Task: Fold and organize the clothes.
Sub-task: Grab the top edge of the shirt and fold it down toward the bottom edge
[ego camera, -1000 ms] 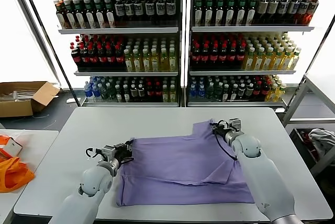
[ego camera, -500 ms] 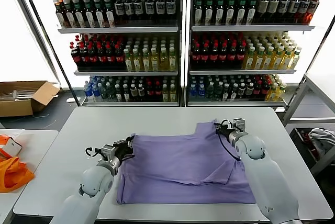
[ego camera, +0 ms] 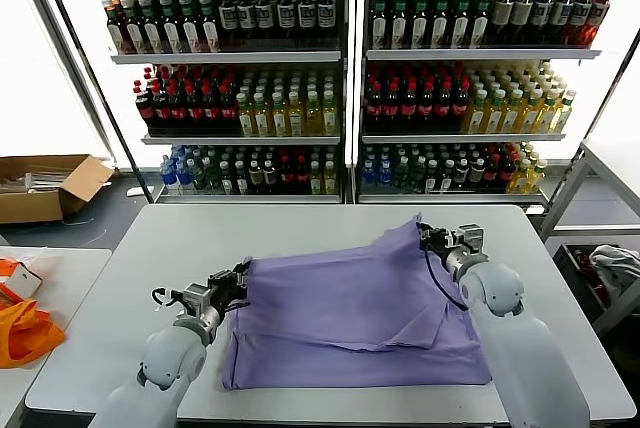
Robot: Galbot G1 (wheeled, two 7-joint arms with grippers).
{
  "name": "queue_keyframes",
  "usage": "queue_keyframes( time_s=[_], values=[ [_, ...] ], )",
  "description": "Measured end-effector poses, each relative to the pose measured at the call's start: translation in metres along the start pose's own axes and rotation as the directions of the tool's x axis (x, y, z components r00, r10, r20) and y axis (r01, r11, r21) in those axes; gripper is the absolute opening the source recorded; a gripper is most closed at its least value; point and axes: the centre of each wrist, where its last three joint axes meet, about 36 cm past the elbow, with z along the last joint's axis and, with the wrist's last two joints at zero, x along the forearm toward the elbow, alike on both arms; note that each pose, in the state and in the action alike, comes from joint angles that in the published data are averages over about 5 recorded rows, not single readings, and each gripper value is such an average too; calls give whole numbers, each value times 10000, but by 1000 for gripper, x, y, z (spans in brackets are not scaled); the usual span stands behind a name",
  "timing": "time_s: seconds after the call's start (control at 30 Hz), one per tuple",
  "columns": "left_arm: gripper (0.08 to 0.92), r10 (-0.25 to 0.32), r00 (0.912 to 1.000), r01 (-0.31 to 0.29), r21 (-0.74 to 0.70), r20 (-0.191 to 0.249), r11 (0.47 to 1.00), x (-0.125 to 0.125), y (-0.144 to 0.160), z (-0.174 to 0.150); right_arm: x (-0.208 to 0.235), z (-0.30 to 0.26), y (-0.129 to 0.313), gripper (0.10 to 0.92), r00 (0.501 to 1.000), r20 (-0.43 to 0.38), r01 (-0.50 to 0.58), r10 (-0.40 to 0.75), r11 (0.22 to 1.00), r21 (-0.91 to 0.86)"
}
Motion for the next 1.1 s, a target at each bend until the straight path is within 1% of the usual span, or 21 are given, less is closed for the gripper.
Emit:
queue_keyframes(
  time_s=[0.27,0.47,0.63,1.1],
  values=[
    [85,211,9998,-210,-144,62,9997,27,-10,6,48,26,10,107,9982,116,-594,594,9982,22],
    [85,455,9989,-454,-92,65,9989,47,-27,13,78,44,11,107,9940,-23,-1093,1093,9940,61],
    [85,525,9986,-525,-111,24,9986,63,-36,20,99,56,11,107,9897,-134,-1421,1423,9897,158],
    [85,560,9982,-565,-247,-208,9981,103,-48,35,145,81,26,107,9836,-567,-1700,1714,9850,282]
  ],
)
